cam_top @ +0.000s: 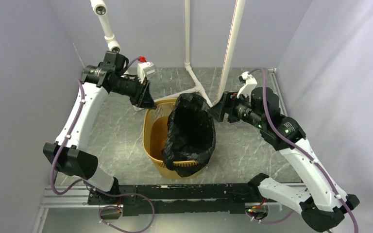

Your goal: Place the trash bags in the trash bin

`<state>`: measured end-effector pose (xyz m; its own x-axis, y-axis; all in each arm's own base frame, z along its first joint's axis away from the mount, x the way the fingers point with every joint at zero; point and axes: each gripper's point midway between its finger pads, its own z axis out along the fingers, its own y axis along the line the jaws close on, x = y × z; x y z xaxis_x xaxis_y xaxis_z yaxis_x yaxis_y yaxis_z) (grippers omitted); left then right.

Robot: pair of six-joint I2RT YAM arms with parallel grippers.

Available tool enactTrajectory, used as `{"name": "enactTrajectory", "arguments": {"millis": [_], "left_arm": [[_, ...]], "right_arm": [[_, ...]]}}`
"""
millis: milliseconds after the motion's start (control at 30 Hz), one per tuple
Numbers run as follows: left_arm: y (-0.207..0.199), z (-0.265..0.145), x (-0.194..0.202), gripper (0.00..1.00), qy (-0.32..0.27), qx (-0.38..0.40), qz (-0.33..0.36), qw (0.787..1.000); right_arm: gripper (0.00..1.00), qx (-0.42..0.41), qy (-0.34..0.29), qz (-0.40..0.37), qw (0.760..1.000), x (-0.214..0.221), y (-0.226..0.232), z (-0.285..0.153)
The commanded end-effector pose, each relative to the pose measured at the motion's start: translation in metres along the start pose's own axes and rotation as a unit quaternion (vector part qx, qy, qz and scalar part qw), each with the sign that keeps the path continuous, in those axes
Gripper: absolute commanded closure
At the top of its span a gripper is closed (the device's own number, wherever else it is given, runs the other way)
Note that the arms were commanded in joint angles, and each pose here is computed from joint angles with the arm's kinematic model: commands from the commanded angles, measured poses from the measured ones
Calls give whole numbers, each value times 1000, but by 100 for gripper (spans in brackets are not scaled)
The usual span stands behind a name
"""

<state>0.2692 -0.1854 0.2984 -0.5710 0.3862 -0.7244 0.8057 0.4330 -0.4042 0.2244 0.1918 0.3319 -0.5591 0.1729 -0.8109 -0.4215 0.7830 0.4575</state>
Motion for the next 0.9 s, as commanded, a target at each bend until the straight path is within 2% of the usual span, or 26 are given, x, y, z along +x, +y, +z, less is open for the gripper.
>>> {"name": "enactTrajectory", "arguments": {"millis": [0,200,500,733,867], "left_arm": [[2,5,5,74,35,-13,26,999],[21,-2,-18,72,-13,-94,9,995],[37,-16,-44,75,-70,-168,24,983],[40,-27,-64,77,-113,-215,43,969],[44,-32,-66,77,-140,-241,30,960]], "right_arm": [[29,-12,5,-8,1000,-11,9,6],[32,-54,32,12,998,5,22,7],[32,-1,70,40,997,15,8,8],[33,-21,63,74,995,9,20,11],[32,-36,50,90,994,0,29,4]]}}
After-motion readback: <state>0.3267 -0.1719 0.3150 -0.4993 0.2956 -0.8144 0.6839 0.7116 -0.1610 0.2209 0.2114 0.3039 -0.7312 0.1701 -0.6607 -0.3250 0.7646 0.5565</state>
